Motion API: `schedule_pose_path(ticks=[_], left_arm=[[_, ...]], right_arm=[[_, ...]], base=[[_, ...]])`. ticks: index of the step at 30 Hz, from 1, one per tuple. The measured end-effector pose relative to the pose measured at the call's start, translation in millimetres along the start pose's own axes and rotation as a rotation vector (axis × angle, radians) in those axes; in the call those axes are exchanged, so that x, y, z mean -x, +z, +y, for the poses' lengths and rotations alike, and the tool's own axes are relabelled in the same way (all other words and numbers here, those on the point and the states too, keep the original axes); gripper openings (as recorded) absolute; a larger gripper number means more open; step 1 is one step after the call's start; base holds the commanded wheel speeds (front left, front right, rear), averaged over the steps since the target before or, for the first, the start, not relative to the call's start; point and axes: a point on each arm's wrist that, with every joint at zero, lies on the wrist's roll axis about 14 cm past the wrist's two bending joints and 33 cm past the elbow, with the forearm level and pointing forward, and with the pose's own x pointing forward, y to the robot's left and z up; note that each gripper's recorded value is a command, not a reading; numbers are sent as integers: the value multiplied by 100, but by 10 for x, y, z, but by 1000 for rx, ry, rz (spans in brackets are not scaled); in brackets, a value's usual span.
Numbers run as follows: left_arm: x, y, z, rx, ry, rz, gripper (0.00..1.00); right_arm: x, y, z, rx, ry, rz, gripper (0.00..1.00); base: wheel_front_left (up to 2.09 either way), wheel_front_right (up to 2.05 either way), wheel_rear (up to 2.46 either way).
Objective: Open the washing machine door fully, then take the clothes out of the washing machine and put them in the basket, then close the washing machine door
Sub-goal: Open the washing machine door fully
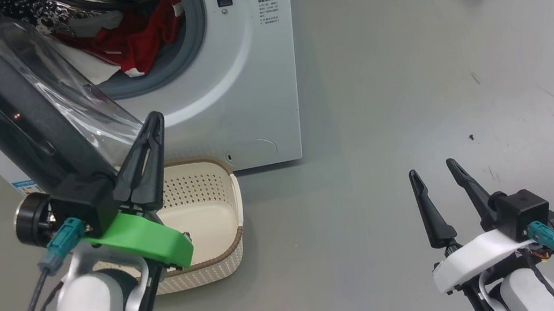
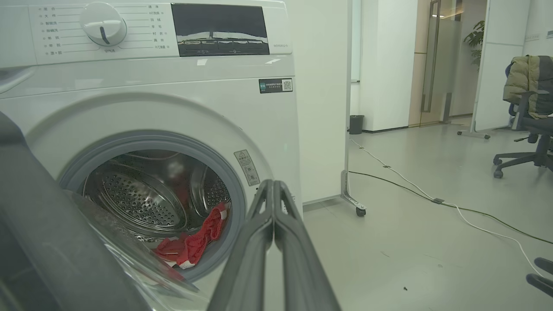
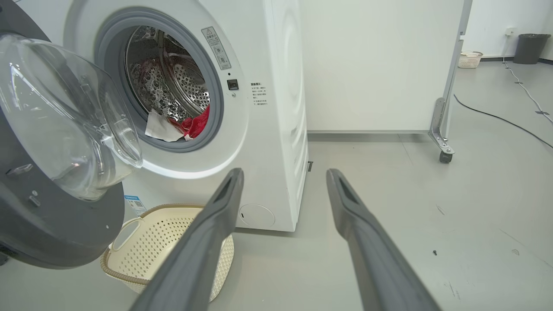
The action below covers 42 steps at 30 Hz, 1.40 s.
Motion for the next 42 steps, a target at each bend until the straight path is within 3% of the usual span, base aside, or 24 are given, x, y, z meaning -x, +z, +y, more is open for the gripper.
schedule_pose_path(ticks=[6, 22, 42], left_arm=[[110, -403, -52, 53, -1, 152, 0], [288, -995, 31, 120, 58, 365, 0], [354, -1148, 201, 139, 140, 405, 0]], right_arm=[[-2, -8, -38, -3, -13, 2, 100], [-20, -73, -94, -12, -33, 18, 100], [-34, -119, -126, -7, -40, 30, 100]], base=[[0, 0, 0], [0, 0, 0], [0, 0, 0]])
